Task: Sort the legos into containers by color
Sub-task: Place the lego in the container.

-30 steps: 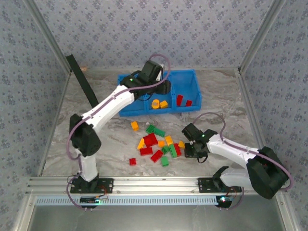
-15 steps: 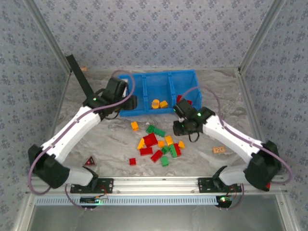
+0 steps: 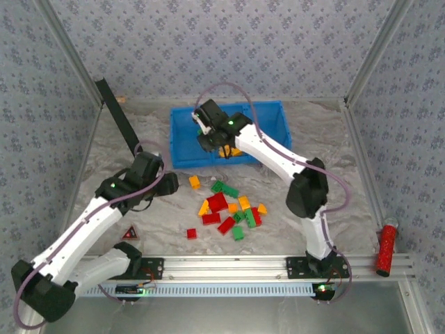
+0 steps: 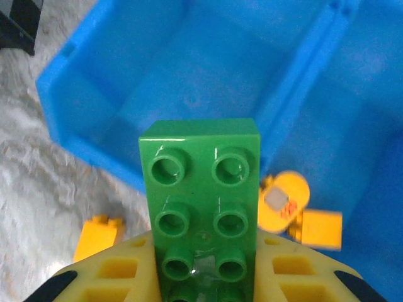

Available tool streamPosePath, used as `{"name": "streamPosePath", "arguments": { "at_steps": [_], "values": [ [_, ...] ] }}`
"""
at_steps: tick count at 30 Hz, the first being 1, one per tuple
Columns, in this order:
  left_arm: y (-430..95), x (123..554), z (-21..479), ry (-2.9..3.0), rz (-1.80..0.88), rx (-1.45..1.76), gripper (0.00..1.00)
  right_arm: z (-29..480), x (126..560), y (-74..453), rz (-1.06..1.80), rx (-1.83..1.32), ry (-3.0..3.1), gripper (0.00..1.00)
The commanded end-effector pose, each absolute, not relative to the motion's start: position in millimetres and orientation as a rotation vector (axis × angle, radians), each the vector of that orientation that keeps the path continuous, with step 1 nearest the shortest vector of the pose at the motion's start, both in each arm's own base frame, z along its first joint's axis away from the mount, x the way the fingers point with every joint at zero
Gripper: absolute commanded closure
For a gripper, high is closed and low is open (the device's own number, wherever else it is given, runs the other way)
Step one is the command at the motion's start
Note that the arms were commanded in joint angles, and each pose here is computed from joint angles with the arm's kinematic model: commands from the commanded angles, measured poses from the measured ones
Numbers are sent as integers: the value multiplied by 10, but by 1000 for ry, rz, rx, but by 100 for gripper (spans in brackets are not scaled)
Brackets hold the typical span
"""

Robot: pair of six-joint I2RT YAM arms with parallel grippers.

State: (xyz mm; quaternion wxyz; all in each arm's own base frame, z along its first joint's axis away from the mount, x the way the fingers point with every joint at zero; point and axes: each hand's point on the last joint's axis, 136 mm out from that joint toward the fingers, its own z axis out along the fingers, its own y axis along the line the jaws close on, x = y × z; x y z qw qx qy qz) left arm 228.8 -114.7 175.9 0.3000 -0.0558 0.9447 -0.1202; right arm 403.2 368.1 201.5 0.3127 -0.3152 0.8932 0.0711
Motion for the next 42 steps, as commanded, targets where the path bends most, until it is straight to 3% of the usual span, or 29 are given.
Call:
{"name": "streamPosePath", "arguments": {
  "at_steps": [1,12,26,36,42],
  "values": [
    [-1120,2168,1624,2530,-373,-238,34,1953,4172,3857,152,-953,2310,76],
    [-1153,2069,1278,2602,-392,-248,33,1187,4438,4306,164,-1086,2285,76],
    [-1278,2166,1087,2648,-410,-271,33,651,4545,4309,31,-1216,2271,72],
    [-1415,2365,1026,2660,-399,-304,33,953,4511,4412,98,-1215,2218,56],
    [-1523,2507,1033,2639,-400,-304,32,1239,4460,4411,116,-1207,2187,52]
  ]
}}
